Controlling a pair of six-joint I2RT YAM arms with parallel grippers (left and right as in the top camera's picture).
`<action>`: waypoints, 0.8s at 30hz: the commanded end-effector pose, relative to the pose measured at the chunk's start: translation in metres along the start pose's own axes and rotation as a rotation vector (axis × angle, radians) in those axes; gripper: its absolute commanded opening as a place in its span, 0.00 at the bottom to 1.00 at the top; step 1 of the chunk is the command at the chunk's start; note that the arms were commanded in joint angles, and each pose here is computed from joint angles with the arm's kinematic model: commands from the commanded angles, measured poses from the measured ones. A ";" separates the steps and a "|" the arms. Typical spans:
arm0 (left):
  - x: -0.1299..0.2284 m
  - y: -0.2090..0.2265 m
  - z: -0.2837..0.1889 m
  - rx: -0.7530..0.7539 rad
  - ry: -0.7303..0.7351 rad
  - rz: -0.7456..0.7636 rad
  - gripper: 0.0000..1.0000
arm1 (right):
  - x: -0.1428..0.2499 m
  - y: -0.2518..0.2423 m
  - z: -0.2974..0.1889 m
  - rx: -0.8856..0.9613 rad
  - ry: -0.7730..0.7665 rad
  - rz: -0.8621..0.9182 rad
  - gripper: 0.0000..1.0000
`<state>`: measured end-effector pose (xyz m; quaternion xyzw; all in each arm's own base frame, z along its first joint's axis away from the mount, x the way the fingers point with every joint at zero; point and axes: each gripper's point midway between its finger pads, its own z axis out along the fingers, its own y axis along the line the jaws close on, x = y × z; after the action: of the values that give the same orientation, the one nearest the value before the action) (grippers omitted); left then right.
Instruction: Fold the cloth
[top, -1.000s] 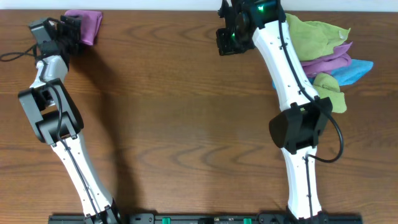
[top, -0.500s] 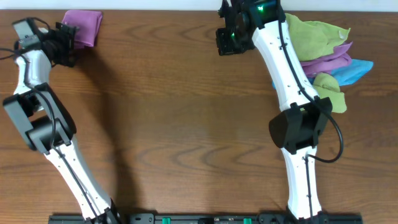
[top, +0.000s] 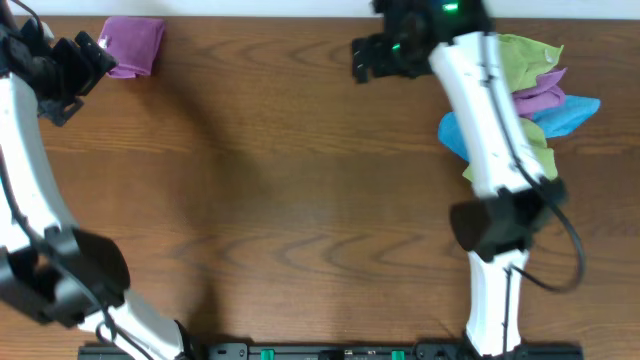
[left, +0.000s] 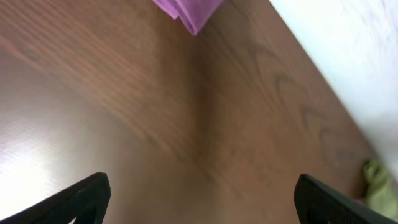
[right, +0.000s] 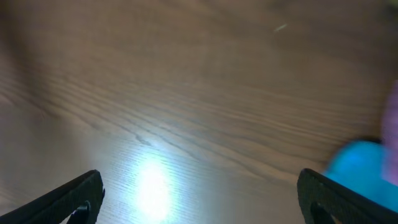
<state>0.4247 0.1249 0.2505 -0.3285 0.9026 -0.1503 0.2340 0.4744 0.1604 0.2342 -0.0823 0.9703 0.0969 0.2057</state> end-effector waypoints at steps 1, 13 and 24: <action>0.011 0.001 -0.047 -0.052 -0.064 0.108 0.95 | -0.007 -0.020 -0.065 0.058 -0.119 -0.006 0.99; 0.117 -0.049 -0.178 0.025 -0.327 0.435 0.97 | 0.063 -0.021 -0.216 0.196 -0.253 -0.074 0.99; 0.199 0.000 -0.127 0.047 -0.337 0.484 0.96 | 0.138 -0.041 -0.230 0.309 -0.206 -0.027 0.99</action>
<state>0.2291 0.0046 0.3104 -0.1104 0.8972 -0.0630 0.4230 0.2700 0.0658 0.3955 -0.0810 0.9387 -0.0087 0.3349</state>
